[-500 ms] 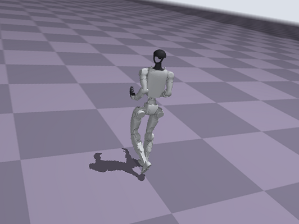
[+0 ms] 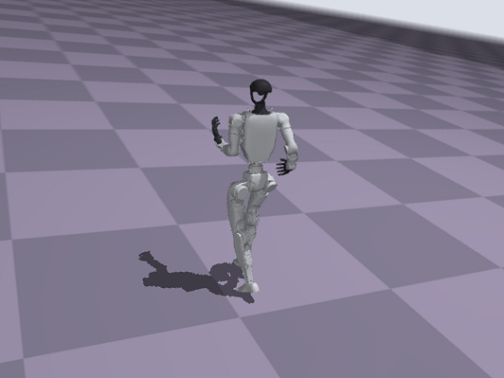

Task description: Walk run

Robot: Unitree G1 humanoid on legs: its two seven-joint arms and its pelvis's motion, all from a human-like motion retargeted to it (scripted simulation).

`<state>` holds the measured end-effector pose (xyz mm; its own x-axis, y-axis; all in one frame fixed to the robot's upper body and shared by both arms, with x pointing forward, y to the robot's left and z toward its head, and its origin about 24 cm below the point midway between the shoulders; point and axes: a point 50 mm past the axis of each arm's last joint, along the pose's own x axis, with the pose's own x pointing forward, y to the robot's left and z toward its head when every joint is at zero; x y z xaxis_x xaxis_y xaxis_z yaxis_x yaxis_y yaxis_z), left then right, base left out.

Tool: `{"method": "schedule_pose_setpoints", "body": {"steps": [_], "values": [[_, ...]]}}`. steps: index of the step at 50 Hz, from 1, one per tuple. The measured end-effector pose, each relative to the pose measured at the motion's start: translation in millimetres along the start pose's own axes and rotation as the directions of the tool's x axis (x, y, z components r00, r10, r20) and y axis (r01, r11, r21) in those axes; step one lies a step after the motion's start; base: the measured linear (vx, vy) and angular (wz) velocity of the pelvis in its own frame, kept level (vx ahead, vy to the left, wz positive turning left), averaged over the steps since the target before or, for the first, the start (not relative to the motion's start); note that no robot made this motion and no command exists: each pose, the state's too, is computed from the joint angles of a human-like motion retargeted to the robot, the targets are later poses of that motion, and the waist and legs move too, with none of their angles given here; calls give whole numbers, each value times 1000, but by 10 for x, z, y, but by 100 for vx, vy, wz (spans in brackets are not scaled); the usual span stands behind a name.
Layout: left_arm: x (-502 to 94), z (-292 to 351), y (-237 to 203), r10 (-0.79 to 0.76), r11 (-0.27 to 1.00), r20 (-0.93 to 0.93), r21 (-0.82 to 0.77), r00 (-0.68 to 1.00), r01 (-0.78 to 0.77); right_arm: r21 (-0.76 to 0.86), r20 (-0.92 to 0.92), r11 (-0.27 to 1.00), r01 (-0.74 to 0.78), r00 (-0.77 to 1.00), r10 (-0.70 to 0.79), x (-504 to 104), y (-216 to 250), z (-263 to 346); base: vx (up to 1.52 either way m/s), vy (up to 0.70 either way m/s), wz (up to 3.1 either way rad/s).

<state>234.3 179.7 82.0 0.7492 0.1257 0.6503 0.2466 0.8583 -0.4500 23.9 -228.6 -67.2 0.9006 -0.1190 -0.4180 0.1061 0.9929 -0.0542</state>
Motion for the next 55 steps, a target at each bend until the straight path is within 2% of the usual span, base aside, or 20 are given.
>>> {"method": "schedule_pose_setpoints", "body": {"steps": [4,8,10,12,15,17,20,23,26,30,32,35,37,42,48,50,52,53,55], "values": [[-130,166,114,-8,991,-60,136,998,16,-89,52,996,-7,999,11,87,-67,154,153,-42,-19],[-425,163,248,45,982,-183,189,982,-10,-105,233,994,5,972,19,426,192,511,157,-25,-81],[-926,98,367,117,971,-351,237,929,-33,-52,325,998,40,945,-21,556,387,665,198,-76,-99],[-1324,-14,393,188,973,-476,210,859,-97,92,471,992,88,874,-121,852,408,1006,135,-44,0],[-1798,-21,310,321,941,-515,74,795,-331,245,638,968,-59,761,-115,1068,706,1516,132,-21,-60],[-1938,97,350,377,917,-505,87,777,-388,211,738,970,-123,671,-75,1067,729,1811,150,-3,-76],[-1964,296,447,394,919,-493,191,776,-346,14,807,990,-138,587,71,1009,694,2052,142,-13,-71],[-1863,315,486,378,925,-495,230,782,-302,-260,711,964,-63,663,235,950,595,1936,136,-27,-39],[-1607,201,437,298,954,-478,179,826,-240,-364,608,931,-8,756,244,917,503,1724,161,-34,1],[-1260,-7,238,176,982,-435,142,883,-125,-319,428,947,-17,889,160,812,478,1079,155,-32,86],[-876,-37,336,183,981,-280,120,942,-155,-265,264,953,-148,939,219,749,563,665,104,-10,-92],[-462,-222,53,91,992,-163,-76,982,-105,-128,11,958,-257,965,261,367,401,119,150,-33,26],[-200,-161,-47,23,995,-82,-94,996,-31,-113,-61,966,-231,972,225,180,201,-4,92,-24,64],[113,12,-165,-115,992,-27,-56,993,114,-194,-81,975,-109,992,95,-41,-169,8,115,-30,92],[-45,117,-51,-173,985,-136,-26,976,171,-168,19,985,-34,999,38,149,-12,133,141,-45,38],[-275,138,118,-140,987,-225,49,964,155,-95,52,994,-49,997,54,264,214,147,116,-53,-42],[-680,55,255,-81,985,-379,109,922,131,86,97,995,-49,994,41,472,493,192,139,-58,-11],[-907,-70,281,-29,990,-472,107,881,90,198,129,979,-50,991,25,622,577,252,112,-35,81],[-1396,-244,283,121,993,-590,68,798,-101,362,228,922,-139,972,57,856,865,475,83,-18,28]]}}
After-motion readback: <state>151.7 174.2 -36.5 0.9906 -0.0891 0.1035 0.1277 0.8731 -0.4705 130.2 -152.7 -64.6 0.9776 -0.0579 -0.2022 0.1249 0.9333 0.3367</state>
